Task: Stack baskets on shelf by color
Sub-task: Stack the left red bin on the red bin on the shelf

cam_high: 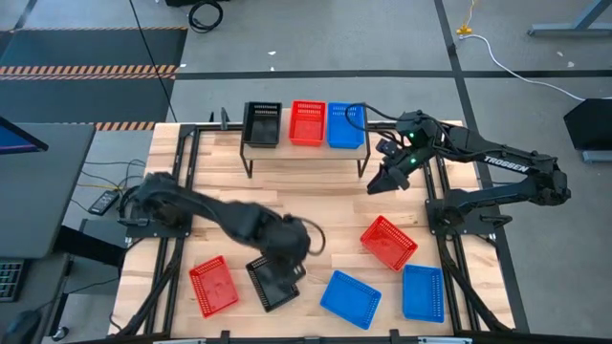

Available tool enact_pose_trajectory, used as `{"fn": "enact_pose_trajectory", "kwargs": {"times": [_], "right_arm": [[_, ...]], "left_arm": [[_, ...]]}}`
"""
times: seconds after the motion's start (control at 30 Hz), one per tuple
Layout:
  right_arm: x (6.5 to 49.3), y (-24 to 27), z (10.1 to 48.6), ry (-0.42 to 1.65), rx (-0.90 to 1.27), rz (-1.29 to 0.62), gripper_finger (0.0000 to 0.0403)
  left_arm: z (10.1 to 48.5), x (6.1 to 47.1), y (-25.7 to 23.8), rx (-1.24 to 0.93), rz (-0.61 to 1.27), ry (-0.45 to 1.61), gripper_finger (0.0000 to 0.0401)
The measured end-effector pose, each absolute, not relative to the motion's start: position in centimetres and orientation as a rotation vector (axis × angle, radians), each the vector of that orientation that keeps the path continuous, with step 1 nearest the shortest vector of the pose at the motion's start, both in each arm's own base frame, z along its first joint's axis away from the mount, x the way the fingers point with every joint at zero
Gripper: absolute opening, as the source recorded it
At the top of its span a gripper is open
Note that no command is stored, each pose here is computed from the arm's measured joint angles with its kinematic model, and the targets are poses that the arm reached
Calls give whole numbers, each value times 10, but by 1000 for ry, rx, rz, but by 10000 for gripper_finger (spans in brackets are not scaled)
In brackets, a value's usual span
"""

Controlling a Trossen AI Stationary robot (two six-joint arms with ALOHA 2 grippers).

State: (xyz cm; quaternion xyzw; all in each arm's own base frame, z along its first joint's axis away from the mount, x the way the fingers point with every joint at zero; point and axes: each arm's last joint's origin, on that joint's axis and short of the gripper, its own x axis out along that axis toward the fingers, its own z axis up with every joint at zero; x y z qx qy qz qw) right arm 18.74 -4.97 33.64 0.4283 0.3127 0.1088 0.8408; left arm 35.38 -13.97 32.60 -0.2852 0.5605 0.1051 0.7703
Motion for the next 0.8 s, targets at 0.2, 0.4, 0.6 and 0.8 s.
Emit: {"fn": "enact_pose_trajectory", "kwargs": {"times": [0.2, 0.4, 0.6, 0.8], "right_arm": [[186, -49, 335, 683, 903, 249, 213], [185, -48, 333, 699, 886, 254, 213], [184, -48, 332, 709, 890, 252, 213], [184, -48, 332, 706, 867, 240, 213]], "left_arm": [[298, 359, -177, -625, 153, 1326, 209], [287, 345, -197, -599, 200, 1419, 206], [288, 313, -228, -747, 428, 1491, 207], [288, 283, -262, -953, 706, 1383, 199]]}}
